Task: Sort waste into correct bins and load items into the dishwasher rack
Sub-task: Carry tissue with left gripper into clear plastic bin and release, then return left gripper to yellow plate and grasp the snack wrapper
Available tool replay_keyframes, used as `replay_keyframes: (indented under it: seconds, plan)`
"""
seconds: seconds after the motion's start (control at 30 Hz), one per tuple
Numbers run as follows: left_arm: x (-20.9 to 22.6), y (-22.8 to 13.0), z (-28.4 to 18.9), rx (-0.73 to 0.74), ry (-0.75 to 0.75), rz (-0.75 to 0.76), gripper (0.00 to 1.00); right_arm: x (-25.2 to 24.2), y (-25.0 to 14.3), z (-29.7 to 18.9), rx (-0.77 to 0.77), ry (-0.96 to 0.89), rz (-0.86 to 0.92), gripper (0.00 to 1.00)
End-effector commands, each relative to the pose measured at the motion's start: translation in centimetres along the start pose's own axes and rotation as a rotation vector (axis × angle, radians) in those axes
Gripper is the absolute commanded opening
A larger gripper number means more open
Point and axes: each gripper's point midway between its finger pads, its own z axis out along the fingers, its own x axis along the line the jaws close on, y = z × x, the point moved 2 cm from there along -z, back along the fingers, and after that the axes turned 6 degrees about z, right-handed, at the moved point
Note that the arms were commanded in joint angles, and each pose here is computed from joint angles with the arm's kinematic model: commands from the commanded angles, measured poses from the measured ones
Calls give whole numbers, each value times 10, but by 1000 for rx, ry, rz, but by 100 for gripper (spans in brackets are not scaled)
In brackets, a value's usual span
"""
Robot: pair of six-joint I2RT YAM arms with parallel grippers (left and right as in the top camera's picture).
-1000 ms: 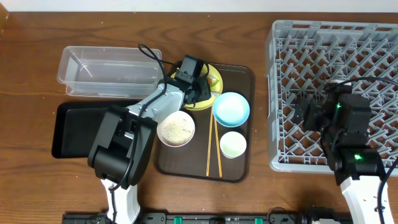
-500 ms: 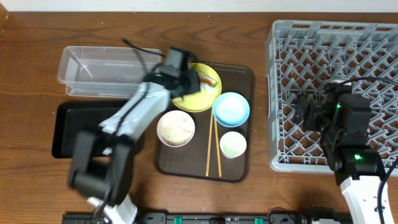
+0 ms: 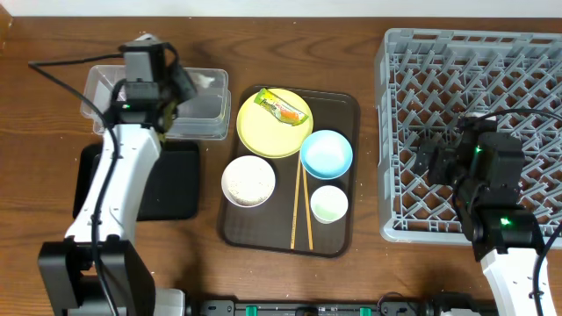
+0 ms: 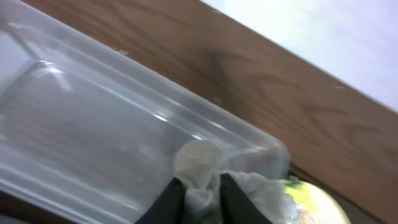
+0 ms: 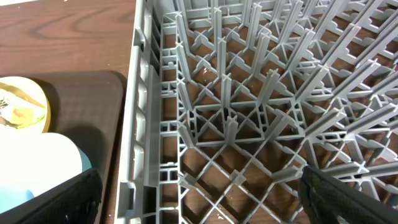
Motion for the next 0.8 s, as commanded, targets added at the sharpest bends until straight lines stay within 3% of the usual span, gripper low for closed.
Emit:
replay_keyframes:
  seconds: [0.0, 0.17, 0.33, 0.77]
  plan:
    - [11, 2, 5, -2, 46, -4, 47, 5, 7, -3, -15, 15, -10, 99]
    - [-7, 1, 3, -3, -18, 27, 54, 5, 7, -3, -15, 15, -10, 99]
    - [-52, -19, 0, 47, -145, 92, 59, 5, 7, -3, -15, 15, -10, 99]
    - [-149, -119, 29, 223, -275, 278, 64, 5, 7, -3, -15, 14, -10, 99]
